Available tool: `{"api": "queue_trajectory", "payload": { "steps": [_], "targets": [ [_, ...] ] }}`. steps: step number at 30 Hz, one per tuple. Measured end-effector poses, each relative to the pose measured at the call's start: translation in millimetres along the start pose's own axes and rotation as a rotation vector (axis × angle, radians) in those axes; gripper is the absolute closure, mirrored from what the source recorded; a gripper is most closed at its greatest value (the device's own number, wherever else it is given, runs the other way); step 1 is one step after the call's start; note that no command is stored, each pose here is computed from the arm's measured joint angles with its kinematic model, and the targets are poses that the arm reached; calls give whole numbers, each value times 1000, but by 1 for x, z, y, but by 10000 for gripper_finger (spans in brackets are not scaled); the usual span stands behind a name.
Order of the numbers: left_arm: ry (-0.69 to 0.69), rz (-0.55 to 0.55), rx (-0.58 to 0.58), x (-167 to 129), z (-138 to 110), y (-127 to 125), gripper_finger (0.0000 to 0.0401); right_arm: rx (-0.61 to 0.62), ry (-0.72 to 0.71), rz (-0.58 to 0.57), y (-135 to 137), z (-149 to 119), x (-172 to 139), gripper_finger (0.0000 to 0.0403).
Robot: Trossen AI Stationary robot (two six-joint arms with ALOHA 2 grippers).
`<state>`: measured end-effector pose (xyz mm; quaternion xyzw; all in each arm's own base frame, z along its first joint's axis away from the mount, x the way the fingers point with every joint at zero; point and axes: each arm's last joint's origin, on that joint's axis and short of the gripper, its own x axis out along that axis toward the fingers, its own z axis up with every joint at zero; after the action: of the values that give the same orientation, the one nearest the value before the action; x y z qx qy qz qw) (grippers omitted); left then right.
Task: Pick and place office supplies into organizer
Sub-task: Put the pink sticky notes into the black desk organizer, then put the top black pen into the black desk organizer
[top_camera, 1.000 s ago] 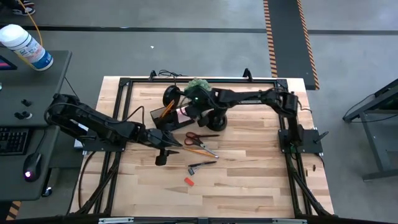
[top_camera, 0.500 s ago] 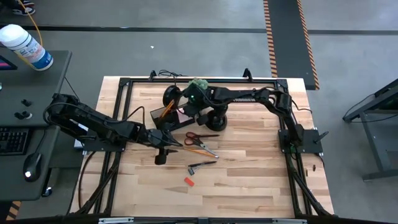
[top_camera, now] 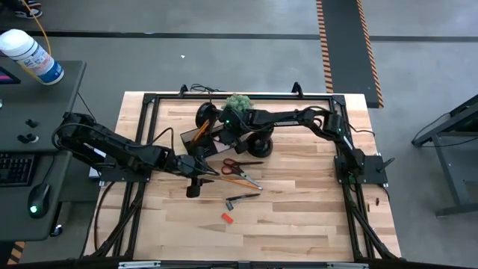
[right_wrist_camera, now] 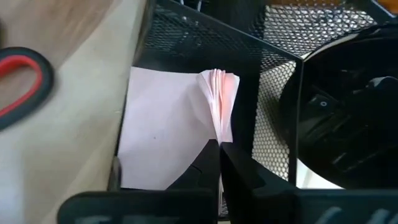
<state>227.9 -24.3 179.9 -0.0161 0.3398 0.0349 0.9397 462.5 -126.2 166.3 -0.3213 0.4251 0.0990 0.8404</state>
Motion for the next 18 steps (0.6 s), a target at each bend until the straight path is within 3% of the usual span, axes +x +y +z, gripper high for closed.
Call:
{"api": "queue_trajectory", "payload": {
  "steps": [6, 18],
  "targets": [
    [-1, 0, 0, 0, 0, 0, 222, -14, 9, -26, 0, 2, 1, 385],
    [-2, 0, -1, 0, 0, 0, 222, -24, 50, -56, 1, 8, -1, 261]
  ]
}}
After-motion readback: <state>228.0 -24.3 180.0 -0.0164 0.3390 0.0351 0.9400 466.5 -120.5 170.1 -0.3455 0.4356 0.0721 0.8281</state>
